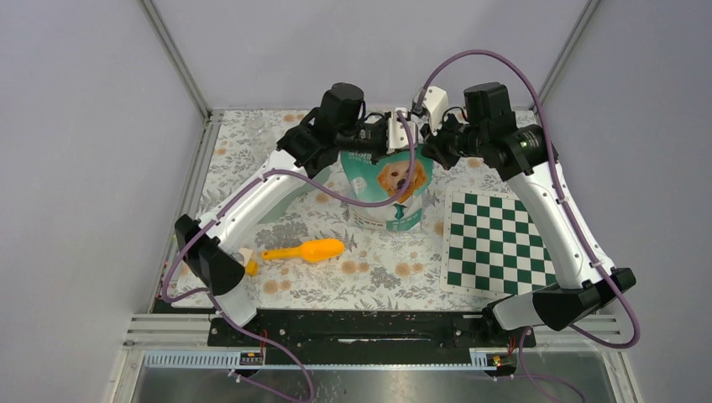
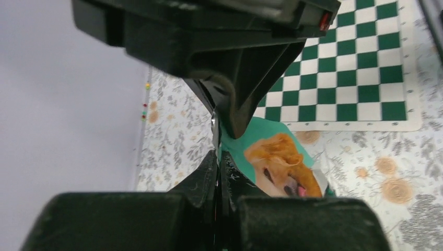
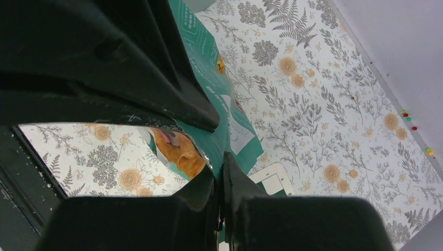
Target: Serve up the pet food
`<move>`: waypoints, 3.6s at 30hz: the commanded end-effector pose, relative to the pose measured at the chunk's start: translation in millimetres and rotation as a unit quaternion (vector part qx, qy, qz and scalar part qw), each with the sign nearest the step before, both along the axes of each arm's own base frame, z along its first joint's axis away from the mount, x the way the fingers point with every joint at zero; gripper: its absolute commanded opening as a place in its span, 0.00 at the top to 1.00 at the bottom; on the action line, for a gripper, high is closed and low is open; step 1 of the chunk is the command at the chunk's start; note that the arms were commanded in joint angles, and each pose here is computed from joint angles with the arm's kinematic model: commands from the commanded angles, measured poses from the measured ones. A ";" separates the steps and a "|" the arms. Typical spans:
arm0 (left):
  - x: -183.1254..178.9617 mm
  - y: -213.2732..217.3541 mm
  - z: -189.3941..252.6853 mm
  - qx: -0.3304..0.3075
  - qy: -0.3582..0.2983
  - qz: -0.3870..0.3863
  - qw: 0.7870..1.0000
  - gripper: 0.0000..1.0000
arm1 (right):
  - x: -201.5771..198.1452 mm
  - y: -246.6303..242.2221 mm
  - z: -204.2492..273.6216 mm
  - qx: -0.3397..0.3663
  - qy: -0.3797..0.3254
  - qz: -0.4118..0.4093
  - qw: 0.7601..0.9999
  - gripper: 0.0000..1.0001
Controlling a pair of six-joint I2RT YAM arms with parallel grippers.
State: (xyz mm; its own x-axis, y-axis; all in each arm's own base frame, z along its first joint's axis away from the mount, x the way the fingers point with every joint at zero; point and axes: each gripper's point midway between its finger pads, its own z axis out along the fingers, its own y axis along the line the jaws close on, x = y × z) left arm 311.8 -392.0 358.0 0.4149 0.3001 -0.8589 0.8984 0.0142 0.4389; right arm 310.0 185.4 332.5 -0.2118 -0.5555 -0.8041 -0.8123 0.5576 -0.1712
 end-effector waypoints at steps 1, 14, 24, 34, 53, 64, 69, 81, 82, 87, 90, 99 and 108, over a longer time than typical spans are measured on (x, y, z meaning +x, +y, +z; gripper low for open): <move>31.5 35.7 3.4 0.069 -0.085 0.092 0.990 1.00 | 15.7 1.4 77.4 0.056 -0.103 -0.026 0.993 1.00; 65.3 169.6 -11.9 0.300 -0.146 0.281 0.900 1.00 | 35.7 -57.3 110.6 0.026 -0.162 -0.204 0.965 1.00; 65.9 239.3 -21.6 0.354 -0.135 0.340 0.861 1.00 | 42.1 -88.1 123.6 0.029 -0.195 -0.298 0.934 1.00; 69.1 259.1 -26.1 0.338 -0.114 0.354 0.864 1.00 | 39.3 -86.1 118.3 0.036 -0.198 -0.291 0.935 1.00; 83.1 326.0 -13.1 0.349 -0.121 0.433 0.822 1.00 | 30.4 -105.0 123.5 0.050 -0.227 -0.332 0.914 1.00; 78.5 302.3 15.4 0.248 -0.122 0.409 0.870 1.00 | -6.9 -24.4 96.4 0.084 -0.203 -0.062 0.974 1.00; 68.3 241.1 47.0 0.111 -0.111 0.345 0.925 0.66 | -23.3 7.9 100.5 0.136 -0.176 0.023 0.975 1.00; 10.4 110.6 96.6 -0.061 -0.117 0.114 0.985 0.18 | 11.4 0.3 58.8 0.098 -0.124 -0.049 0.986 0.51; 7.3 101.8 96.7 -0.062 -0.118 0.096 0.986 0.16 | 12.9 -0.7 51.3 0.092 -0.118 -0.051 0.987 0.50; -1.0 71.4 98.0 -0.068 -0.119 0.040 0.990 0.10 | 7.3 -1.2 34.9 0.077 -0.094 -0.043 0.992 0.45; 0.2 58.1 96.2 -0.070 -0.111 0.024 0.991 0.09 | 4.9 -2.8 27.1 0.066 -0.076 -0.044 0.994 0.44; 4.4 18.8 78.3 -0.075 -0.079 -0.038 0.993 0.08 | -6.7 1.2 14.9 0.049 -0.026 -0.019 0.998 0.99; 1.1 -4.4 60.5 -0.074 -0.018 -0.097 0.992 0.18 | -13.8 12.0 38.1 0.080 -0.049 0.016 0.995 1.00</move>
State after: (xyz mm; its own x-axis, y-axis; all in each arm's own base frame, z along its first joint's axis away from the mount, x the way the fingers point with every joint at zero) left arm 335.6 -390.3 395.0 0.4655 0.1848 -0.8656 0.8817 -0.0116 0.4717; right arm 305.4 187.7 340.4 -0.2078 -0.4668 -0.8596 -0.7849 0.6041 -0.1383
